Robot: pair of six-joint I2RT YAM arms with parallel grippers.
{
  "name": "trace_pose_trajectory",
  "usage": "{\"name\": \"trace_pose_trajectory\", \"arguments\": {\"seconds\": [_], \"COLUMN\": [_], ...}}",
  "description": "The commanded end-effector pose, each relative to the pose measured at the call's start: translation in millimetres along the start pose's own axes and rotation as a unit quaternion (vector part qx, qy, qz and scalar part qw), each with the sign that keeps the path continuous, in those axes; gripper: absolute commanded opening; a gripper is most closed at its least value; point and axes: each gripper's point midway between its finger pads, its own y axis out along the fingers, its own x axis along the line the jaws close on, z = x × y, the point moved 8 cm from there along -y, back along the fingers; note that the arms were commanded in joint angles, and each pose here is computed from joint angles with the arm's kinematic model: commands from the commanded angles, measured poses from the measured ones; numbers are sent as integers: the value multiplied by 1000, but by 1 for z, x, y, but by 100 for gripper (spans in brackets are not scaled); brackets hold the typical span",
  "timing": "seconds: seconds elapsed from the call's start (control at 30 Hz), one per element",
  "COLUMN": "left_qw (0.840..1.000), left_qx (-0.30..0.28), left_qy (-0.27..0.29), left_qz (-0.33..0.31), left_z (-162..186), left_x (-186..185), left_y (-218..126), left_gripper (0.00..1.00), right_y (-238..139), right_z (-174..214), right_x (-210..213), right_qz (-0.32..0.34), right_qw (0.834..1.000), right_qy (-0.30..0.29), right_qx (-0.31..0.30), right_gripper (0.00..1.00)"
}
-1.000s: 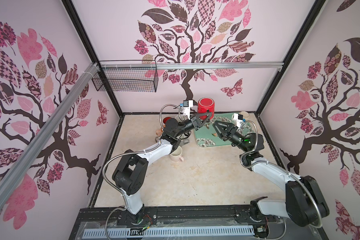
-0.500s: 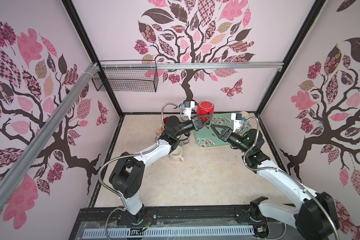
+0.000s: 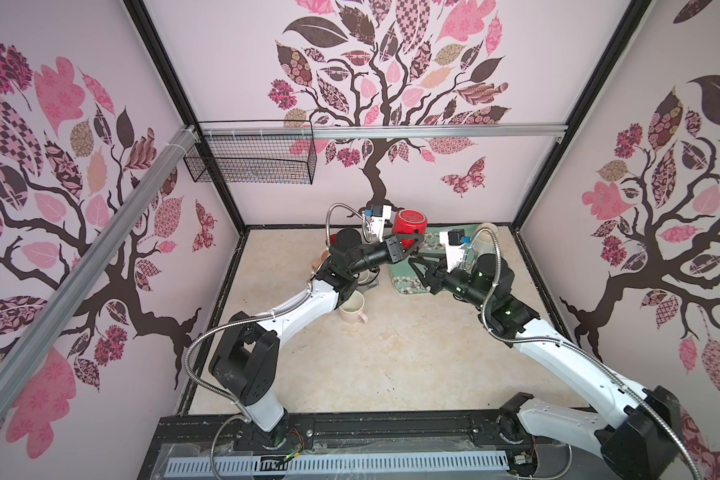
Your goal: Turn the mug right side up
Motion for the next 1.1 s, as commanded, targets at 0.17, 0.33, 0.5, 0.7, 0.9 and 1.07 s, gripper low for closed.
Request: {"name": "trace_pose_trajectory", "arguments": {"seconds": [0.17, 0.33, 0.5, 0.7, 0.9, 1.07], "left_qw": [997, 997, 998, 998, 999, 999], "left_qx": [-42, -39, -35, -37, -40, -45], "left_qy": [43, 34, 24, 17, 7, 0], "left_qz": [52, 54, 54, 41, 29, 21], "left_z": [-32, -29, -27, -23, -21, -20], "left_x": [-50, -52, -52, -44, -38, -35], "left_y": [-3, -2, -1, -1, -1, -2], "left_gripper": [0, 0, 0, 0, 0, 0], "right_y": [5, 19, 27, 22, 12, 12], "right_z": [-3, -6, -12, -18, -19, -20], "right_x": [-3, -5, -7, -3, -6, -9], "right_qz": [22, 20, 23, 16, 49, 70], "right_qw": [998, 998, 998, 998, 997, 996], "right_qy": [-51, -53, -57, -59, -55, -54], "right_qx": [-3, 1, -1, -14, -29, -34], "right_gripper": [43, 43, 43, 43, 45, 45]}}
